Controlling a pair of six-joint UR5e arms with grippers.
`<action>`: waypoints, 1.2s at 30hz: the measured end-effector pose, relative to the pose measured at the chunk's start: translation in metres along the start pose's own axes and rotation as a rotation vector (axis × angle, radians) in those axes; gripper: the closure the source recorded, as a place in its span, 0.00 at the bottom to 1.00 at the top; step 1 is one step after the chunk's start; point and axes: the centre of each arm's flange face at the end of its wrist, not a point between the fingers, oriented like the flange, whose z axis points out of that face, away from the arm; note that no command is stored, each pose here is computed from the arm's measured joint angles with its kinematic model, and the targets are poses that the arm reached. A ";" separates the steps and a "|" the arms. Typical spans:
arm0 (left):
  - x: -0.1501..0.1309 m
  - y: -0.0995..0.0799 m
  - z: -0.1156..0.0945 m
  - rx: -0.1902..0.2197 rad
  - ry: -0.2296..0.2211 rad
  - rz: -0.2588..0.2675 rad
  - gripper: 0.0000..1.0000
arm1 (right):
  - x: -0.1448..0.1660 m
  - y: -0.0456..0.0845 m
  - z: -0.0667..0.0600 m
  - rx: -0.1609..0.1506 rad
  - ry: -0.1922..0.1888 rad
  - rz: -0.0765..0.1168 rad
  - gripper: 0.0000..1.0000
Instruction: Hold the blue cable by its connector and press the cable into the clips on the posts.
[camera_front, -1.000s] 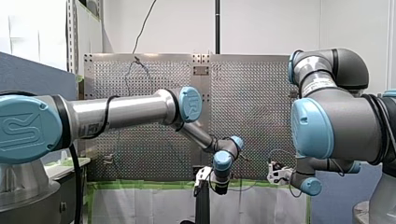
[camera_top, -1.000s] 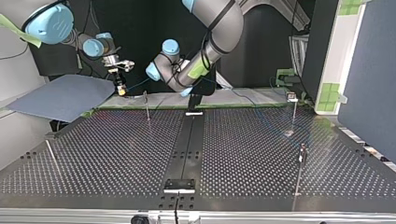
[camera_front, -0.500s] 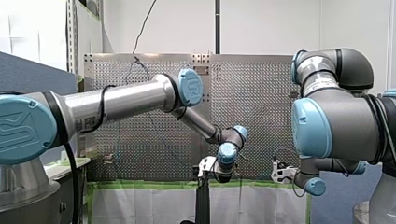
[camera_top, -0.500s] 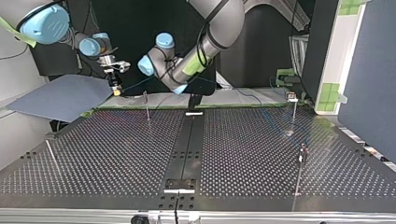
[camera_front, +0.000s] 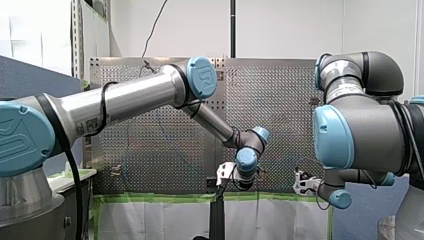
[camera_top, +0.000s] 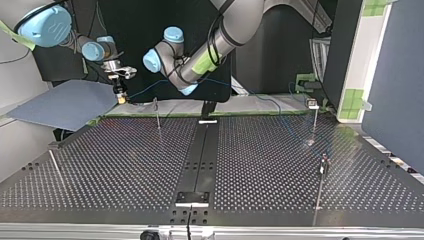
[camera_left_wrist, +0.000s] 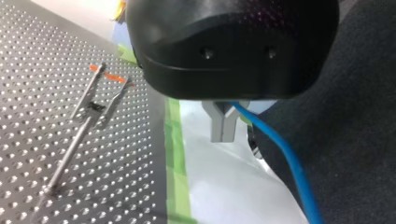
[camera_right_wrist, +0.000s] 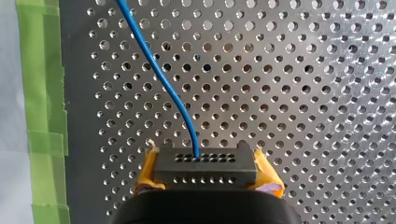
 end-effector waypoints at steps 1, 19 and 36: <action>0.004 0.000 0.000 0.002 -0.001 -0.001 1.00 | 0.000 0.001 0.001 0.000 0.001 0.000 1.00; 0.026 -0.003 0.005 0.027 -0.068 -0.051 1.00 | 0.009 0.012 0.016 0.024 0.033 -0.001 1.00; -0.008 -0.014 0.022 0.047 -0.231 -0.132 1.00 | 0.013 0.023 0.020 0.027 0.048 0.003 1.00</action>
